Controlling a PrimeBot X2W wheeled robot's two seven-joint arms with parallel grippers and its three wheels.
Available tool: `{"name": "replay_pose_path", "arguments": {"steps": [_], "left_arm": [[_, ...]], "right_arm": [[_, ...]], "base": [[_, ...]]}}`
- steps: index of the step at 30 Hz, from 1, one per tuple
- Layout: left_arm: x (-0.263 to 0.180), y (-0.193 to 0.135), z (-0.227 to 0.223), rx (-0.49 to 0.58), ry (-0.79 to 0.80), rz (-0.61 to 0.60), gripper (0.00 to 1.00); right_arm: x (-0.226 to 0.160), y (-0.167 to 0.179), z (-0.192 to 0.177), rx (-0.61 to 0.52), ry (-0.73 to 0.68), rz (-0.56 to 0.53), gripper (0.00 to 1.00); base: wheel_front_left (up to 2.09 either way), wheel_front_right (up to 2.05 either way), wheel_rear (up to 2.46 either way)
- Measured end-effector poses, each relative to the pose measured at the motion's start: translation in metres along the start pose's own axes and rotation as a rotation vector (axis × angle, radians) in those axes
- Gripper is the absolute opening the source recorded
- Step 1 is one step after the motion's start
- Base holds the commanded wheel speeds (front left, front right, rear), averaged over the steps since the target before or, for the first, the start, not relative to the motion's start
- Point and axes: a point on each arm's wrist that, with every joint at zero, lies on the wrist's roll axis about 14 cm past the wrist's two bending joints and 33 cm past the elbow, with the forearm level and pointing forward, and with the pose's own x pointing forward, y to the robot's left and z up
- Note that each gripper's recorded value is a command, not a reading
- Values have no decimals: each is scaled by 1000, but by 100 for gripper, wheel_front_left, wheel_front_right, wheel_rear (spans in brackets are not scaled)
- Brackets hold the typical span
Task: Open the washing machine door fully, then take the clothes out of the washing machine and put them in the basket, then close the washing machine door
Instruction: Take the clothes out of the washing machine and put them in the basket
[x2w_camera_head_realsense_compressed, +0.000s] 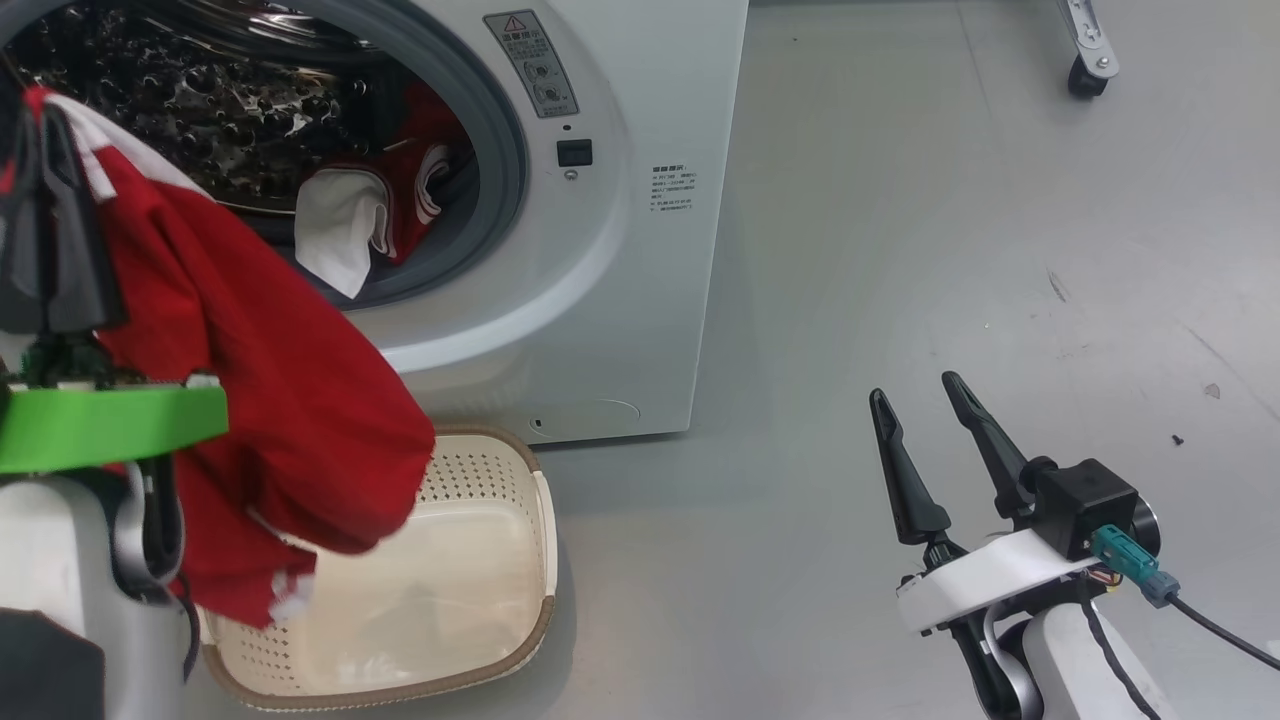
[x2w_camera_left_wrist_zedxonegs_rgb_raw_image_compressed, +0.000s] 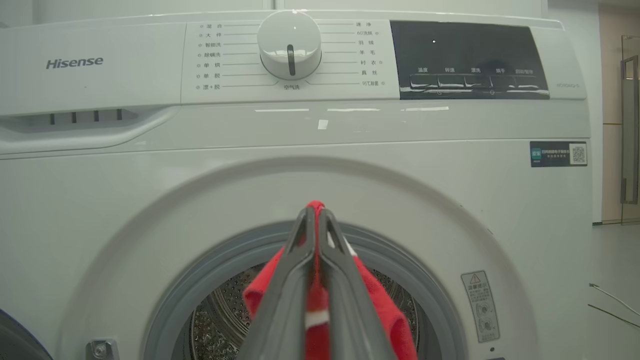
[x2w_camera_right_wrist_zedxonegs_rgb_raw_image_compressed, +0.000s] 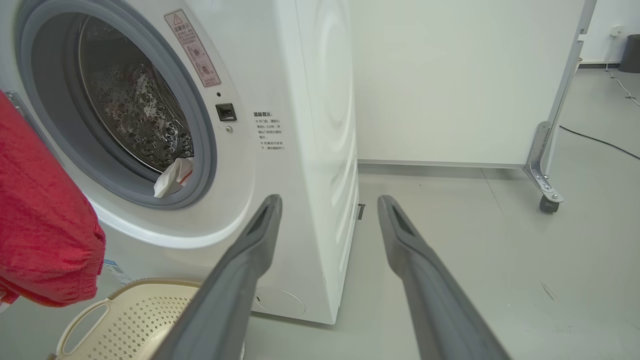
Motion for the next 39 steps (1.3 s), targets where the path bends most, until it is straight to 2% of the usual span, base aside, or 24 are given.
{"name": "replay_pose_path", "arguments": {"steps": [16,30,39], "left_arm": [[-84,-7,-114,-49,400,8,0],[-124,-14,-189,-82,647,-3,0],[-142,-12,-238,-67,805,-38,0]], "right_arm": [[0,-3,-12,4,34,-7,100],[6,-13,-32,-6,89,-23,100],[11,-24,-45,-12,125,-47,100]], "base": [[0,0,0],[0,0,0],[0,0,0]]}}
